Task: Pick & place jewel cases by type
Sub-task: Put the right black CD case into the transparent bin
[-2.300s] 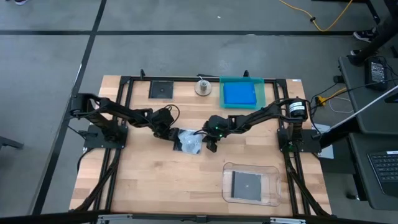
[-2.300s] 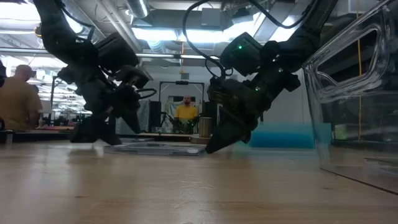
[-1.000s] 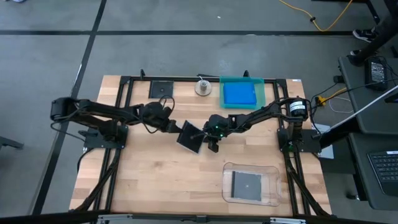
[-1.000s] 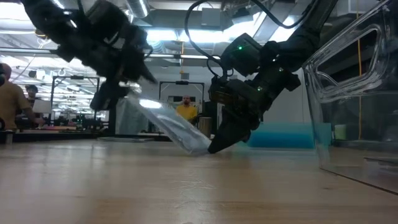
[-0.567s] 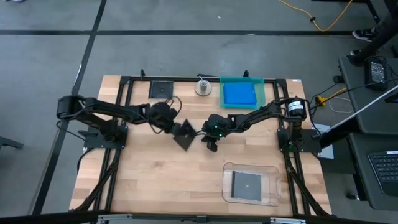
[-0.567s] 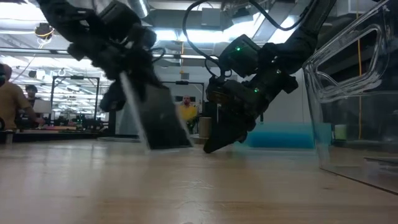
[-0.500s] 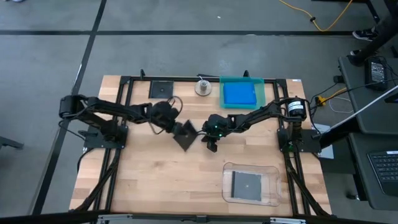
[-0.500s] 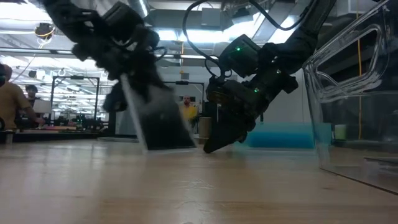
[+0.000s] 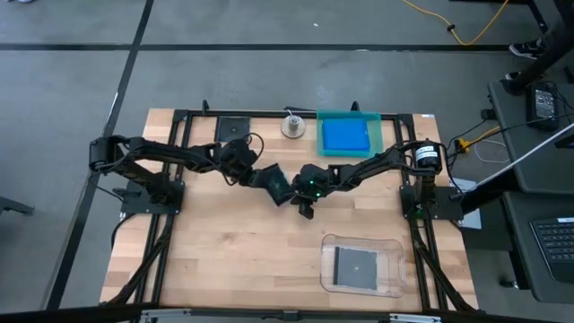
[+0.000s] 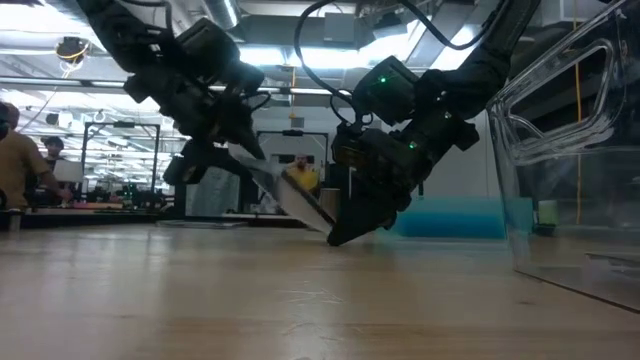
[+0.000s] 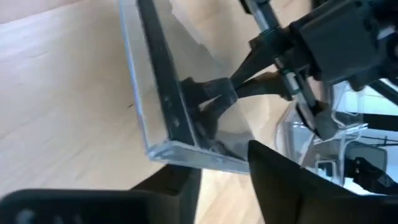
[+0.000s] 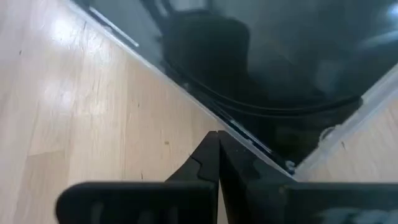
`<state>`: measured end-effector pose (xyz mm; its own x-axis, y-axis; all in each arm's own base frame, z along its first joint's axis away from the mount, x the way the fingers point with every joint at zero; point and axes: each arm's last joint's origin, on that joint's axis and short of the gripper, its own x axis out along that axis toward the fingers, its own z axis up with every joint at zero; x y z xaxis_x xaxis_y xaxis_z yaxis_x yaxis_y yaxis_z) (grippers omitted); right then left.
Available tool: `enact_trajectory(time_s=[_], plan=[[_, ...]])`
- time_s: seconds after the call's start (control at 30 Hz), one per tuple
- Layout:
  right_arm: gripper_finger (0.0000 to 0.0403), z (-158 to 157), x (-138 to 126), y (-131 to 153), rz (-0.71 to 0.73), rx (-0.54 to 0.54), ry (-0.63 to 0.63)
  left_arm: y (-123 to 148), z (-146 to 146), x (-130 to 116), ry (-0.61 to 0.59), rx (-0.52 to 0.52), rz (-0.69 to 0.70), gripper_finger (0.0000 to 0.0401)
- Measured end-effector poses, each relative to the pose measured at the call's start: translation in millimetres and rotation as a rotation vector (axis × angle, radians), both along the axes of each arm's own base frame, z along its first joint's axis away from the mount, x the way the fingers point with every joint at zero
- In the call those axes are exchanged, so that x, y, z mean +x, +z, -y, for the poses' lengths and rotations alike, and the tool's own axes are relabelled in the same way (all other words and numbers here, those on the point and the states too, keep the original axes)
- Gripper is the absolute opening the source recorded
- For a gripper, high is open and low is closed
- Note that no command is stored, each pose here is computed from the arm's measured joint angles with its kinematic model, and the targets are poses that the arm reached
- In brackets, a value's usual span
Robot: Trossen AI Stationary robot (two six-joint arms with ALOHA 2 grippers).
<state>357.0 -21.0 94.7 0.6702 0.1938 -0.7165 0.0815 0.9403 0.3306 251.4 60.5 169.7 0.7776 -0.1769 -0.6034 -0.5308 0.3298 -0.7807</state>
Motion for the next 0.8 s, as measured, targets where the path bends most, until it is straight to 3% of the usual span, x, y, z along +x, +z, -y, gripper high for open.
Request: enact_trajectory(time_s=[0.23, 0.53, 0.8], plan=[[0.0004, -0.4, -0.5, -0.4, -0.005, 0.006, 0.001, -2.6, 0.2, -1.8, -0.015, 0.027, -0.026, 0.0035], [0.0004, -1.6, -0.7, -0.5, -0.011, 0.022, -0.012, -4.2, -3.6, -2.1, 0.008, 0.061, -0.035, 0.0043], [0.0004, -2.6, -3.4, 2.3, -0.029, 0.046, 0.018, 22.0, -11.3, -17.5, 0.080, 0.129, 0.034, 0.0033]])
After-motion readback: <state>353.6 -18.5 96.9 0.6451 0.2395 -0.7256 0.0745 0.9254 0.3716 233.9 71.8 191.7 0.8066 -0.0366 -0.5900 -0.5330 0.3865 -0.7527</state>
